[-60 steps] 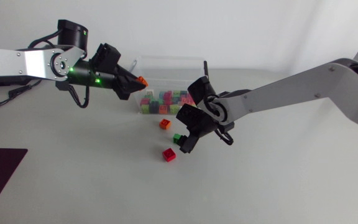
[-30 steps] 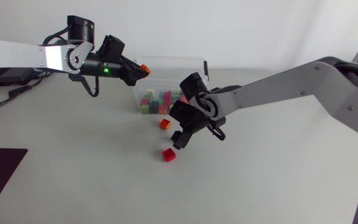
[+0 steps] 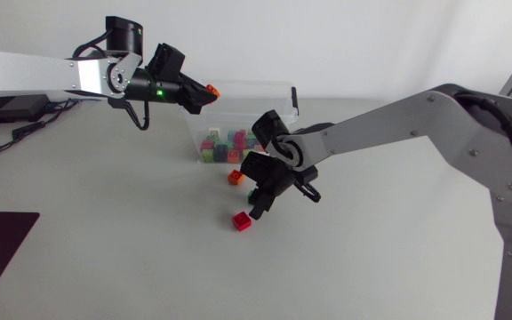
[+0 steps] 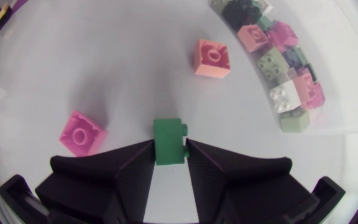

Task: Place the duplo bricks in the container

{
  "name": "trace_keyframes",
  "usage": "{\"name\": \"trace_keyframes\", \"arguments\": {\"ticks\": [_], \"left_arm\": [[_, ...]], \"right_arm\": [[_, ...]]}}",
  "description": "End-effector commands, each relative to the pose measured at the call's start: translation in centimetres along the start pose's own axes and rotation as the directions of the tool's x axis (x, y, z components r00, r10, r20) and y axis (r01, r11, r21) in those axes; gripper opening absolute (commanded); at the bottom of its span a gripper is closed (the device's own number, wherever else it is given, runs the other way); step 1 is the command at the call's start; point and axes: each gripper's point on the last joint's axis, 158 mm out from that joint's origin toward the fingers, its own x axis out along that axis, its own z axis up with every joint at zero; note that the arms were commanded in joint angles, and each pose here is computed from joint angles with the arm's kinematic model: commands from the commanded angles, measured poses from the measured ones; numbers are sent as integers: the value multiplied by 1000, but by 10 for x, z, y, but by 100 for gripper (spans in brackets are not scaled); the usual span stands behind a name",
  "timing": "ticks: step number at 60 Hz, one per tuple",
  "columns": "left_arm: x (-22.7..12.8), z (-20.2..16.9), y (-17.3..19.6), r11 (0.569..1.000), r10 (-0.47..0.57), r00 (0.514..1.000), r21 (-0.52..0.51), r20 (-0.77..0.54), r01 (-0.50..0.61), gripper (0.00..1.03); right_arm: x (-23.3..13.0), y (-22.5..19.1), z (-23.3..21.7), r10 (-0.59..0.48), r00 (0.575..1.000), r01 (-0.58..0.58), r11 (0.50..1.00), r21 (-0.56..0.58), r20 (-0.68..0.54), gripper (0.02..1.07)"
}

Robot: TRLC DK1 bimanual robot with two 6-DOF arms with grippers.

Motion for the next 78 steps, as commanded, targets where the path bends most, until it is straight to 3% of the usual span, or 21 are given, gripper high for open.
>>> {"name": "trace_keyframes", "arguments": {"ticks": [1, 4, 13, 43, 45, 48, 53, 64, 78], "left_arm": [[10, 5, 2, 1000, -2, 1000, -11, 13, 2, 39], [11, 7, 3, 1000, 1, 1000, -9, 15, -1, 40], [15, 15, 5, 1000, 8, 1000, -10, 21, -8, 40], [39, 24, 19, 999, 40, 999, -23, -22, -40, 44], [41, 21, 20, 998, 47, 998, -28, -40, -49, 52], [43, 19, 20, 998, 41, 997, -38, -72, -44, 77], [43, 19, 20, 998, 48, 993, -39, -104, -52, 99], [34, 19, 14, 998, 35, 983, -46, -181, -44, 99], [3, 9, -8, 999, -5, 961, -39, -276, -6, 99]], "right_arm": [[4, 3, -3, 8, 1000, -8, 1000, -6, -15, 27], [0, 2, 2, 10, 1000, -10, 1000, 2, 11, 20], [-11, 1, 5, 9, 999, -10, 1000, 23, 36, 15], [-77, 7, 4, -14, 995, 9, 999, 52, 103, 15], [-80, 7, 4, -15, 994, 9, 999, 54, 104, 15], [-86, 8, 4, -16, 994, 10, 998, 56, 107, 15], [-93, 9, 5, -21, 993, 14, 998, 57, 116, 15], [-114, 4, 15, -47, 986, 37, 997, 66, 160, 15], [-168, -33, 51, -141, 951, 107, 985, 137, 275, 15]]}}
